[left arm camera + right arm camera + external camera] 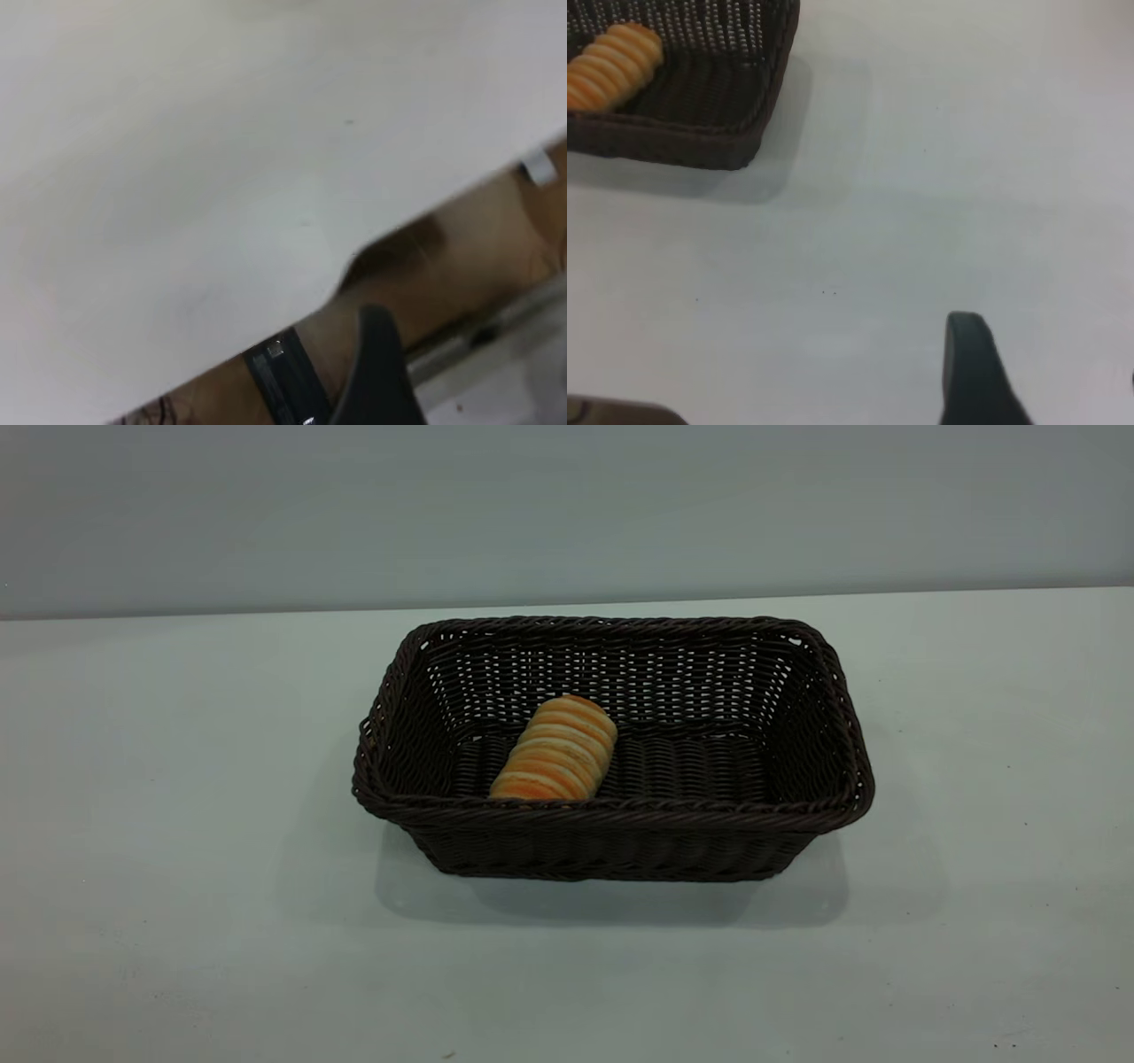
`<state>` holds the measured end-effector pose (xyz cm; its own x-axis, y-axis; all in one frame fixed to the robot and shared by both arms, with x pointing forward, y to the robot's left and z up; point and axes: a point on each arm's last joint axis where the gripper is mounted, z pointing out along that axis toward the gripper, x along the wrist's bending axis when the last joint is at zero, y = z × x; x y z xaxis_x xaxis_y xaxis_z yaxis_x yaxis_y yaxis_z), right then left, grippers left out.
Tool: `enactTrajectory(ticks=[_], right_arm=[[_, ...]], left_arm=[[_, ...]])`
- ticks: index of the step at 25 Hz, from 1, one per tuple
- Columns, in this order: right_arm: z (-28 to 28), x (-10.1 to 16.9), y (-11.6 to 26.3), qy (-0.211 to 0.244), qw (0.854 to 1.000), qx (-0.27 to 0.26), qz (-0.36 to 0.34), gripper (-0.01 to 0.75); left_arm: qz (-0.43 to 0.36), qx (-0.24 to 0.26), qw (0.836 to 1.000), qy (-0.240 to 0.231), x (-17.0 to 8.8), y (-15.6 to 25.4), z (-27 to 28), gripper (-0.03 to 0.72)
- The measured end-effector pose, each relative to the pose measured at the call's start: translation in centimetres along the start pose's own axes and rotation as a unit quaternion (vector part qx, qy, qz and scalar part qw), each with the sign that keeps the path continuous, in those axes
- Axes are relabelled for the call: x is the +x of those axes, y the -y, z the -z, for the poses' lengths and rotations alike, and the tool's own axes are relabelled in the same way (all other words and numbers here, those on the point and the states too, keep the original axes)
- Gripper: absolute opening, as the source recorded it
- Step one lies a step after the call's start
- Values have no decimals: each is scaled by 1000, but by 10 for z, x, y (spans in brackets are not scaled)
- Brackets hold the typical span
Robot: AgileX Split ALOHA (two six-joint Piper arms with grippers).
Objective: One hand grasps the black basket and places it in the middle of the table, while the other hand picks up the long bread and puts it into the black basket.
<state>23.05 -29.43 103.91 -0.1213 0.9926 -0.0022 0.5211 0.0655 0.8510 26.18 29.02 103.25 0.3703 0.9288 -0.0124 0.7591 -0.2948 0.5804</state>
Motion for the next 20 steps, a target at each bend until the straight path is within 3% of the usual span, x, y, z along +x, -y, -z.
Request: enactTrajectory(ticks=[8,13,20], right_arm=[[0,0,0,0,1000,-1,0,441],[0,0,0,0,1000,-1,0,441],[0,0,0,-1,1000,-1,0,440]], left_arm=[[121,-87,983,-108,-1,18,16,580],[124,-135,975,-124,-6,31,22,580],[124,-138,975,-125,-7,33,23,580]])
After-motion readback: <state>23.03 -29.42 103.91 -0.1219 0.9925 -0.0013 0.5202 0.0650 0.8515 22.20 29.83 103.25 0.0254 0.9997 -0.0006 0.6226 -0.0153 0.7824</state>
